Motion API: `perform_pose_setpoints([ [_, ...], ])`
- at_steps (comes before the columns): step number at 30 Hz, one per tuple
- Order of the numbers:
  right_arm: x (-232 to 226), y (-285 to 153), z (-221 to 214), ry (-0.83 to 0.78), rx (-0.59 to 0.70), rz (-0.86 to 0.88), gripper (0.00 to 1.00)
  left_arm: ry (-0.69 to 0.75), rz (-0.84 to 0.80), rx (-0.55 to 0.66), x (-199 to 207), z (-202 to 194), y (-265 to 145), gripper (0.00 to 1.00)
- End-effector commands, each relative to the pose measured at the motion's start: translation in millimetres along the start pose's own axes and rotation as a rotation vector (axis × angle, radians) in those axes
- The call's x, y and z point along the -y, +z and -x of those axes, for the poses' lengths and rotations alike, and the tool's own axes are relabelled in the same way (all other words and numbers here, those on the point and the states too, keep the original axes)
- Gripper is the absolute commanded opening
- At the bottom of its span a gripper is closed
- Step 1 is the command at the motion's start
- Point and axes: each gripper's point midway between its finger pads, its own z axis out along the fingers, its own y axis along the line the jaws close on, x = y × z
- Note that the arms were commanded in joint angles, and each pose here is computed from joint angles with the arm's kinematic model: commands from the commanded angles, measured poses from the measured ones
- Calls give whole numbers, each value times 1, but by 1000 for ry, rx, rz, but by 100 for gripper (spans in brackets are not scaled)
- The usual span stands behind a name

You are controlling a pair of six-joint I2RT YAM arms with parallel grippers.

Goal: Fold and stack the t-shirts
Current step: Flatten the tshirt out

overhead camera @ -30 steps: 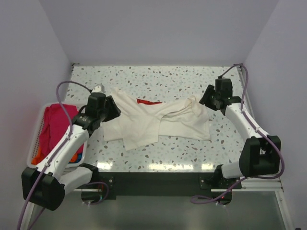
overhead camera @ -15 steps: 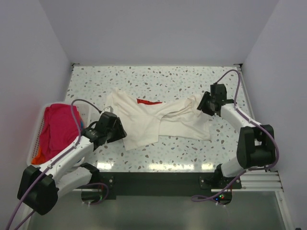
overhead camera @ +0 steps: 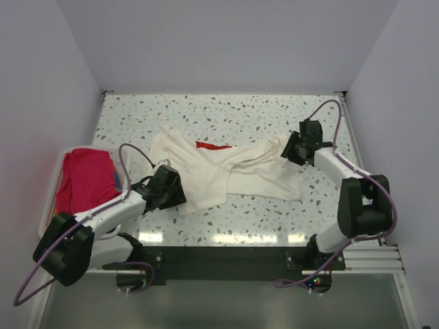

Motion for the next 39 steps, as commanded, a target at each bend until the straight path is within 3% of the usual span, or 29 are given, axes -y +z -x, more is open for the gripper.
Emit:
perform_pose_setpoints([
  [1,-10,1,14,-1,52,24,43,-13,-32,68,10,13,8,59],
  [5,-10,1,13,-1,51,20,43,-4,-49,67,13,12,12,51],
  [12,-10,5,11,-5,48,9,42,5,-83,97,23,23,4,17],
  [18,-6,10,5,-16,49,-29,42,15,-102,127,33,37,-8,3],
  [34,9,38,10,-4,73,-130,42,21,-149,167,47,55,-33,0],
  [39,5,42,16,2,86,-127,34,31,-158,187,51,62,-41,0],
])
